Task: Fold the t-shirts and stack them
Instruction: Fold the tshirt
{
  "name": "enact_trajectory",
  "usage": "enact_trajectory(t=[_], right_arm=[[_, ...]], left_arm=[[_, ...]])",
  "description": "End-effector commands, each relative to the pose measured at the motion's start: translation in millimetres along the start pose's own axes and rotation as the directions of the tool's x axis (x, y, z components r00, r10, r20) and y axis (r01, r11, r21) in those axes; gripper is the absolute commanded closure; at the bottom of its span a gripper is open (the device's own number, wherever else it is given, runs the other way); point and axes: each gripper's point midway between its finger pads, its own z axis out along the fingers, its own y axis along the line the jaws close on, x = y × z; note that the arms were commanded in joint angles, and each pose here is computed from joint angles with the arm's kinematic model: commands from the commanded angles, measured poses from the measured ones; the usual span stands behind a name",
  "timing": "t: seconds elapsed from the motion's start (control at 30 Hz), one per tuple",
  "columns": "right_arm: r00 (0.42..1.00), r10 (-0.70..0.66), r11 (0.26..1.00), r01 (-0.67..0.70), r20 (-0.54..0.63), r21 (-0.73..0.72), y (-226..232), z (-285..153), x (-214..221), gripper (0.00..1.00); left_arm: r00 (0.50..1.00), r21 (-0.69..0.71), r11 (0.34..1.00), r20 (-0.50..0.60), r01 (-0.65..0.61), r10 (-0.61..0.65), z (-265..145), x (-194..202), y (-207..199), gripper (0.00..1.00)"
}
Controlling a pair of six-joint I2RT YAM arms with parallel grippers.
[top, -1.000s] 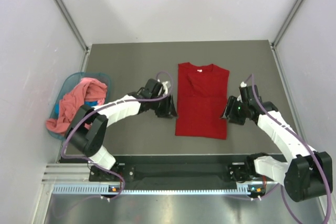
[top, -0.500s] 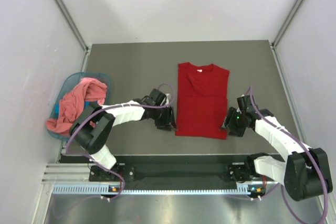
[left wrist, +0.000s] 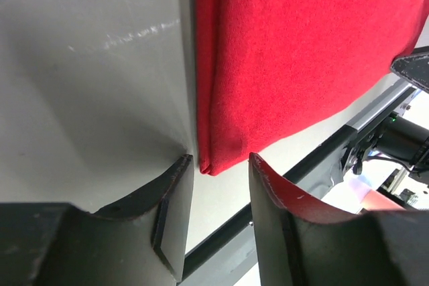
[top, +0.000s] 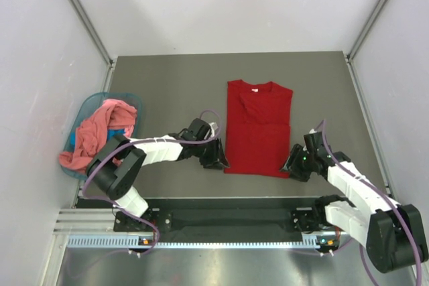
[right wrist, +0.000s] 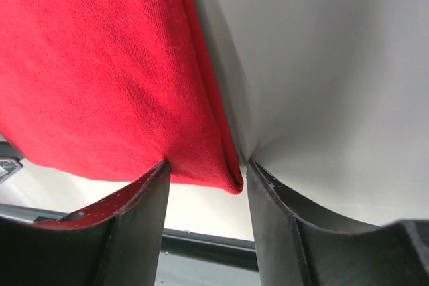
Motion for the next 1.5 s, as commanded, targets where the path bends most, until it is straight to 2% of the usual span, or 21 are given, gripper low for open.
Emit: enact_trajectory(t=[0.0,0.1,0.17,0.23,0.27,0.3,0.33,0.73,1.03,1.3,1.47], right_arm=[[1.0,0.006,1.0,-0.006,0.008,-0.01,-0.9,3.0,4.0,0.5],[1.0,0.004,1.0,-0.004,0.016,-0.004,-2.9,1.8,4.2,0.53],[1.0,-0.001,1.0,0.001,0.023,-0.002,-3.5,-0.8,3.7,0.57],[0.999,-0.005,1.0,0.005,0.042,0.006,-4.8,-5.3,1.7,0.77],[0.999,-0.008,1.0,0.007,0.052,0.008,-4.2,-7.9,-0.7,0.84],[0.998,-0.009,1.0,0.009,0.062,0.005,-3.1,-9.9,-2.4,0.98],[0.997,-0.014,1.0,0.014,0.074,-0.002,-1.1,-14.7,-4.2,1.0],[0.988,-0.071,0.997,0.074,0.139,-0.014,4.8,-42.8,-12.3,1.0],[0.976,-0.106,0.992,0.116,0.188,-0.042,9.3,-58.5,-14.9,1.0],[0.955,-0.139,0.987,0.155,0.262,-0.04,25.2,-73.1,-39.4,1.0],[0.938,-0.16,0.985,0.174,0.309,-0.016,36.7,-84.0,-60.2,1.0]], left_arm=[[1.0,-0.046,0.999,0.007,0.002,-0.002,4.3,9.8,13.5,0.56],[1.0,-0.026,1.0,-0.001,0.002,-0.002,7.5,12.4,10.2,0.66],[1.0,-0.02,1.0,-0.006,0.001,-0.001,8.3,14.0,7.9,0.86],[1.0,-0.01,1.0,-0.009,0.001,-0.001,7.2,15.5,4.6,1.0],[1.0,-0.01,1.0,-0.009,0.004,-0.004,5.8,15.6,3.6,1.0],[1.0,-0.008,1.0,0.003,0.0,0.0,2.8,14.7,0.6,1.0],[1.0,-0.01,1.0,0.008,0.0,0.001,0.9,14.6,-1.0,1.0],[0.999,-0.019,1.0,0.05,-0.016,0.017,-20.1,24.7,-18.7,1.0],[0.997,0.022,0.999,0.071,-0.032,0.031,-31.0,30.0,-39.3,1.0],[0.994,0.03,0.998,0.104,-0.048,0.045,-40.6,15.6,-60.7,1.0],[0.983,0.001,0.997,0.164,-0.083,0.082,-45.5,-10.6,-75.8,1.0]])
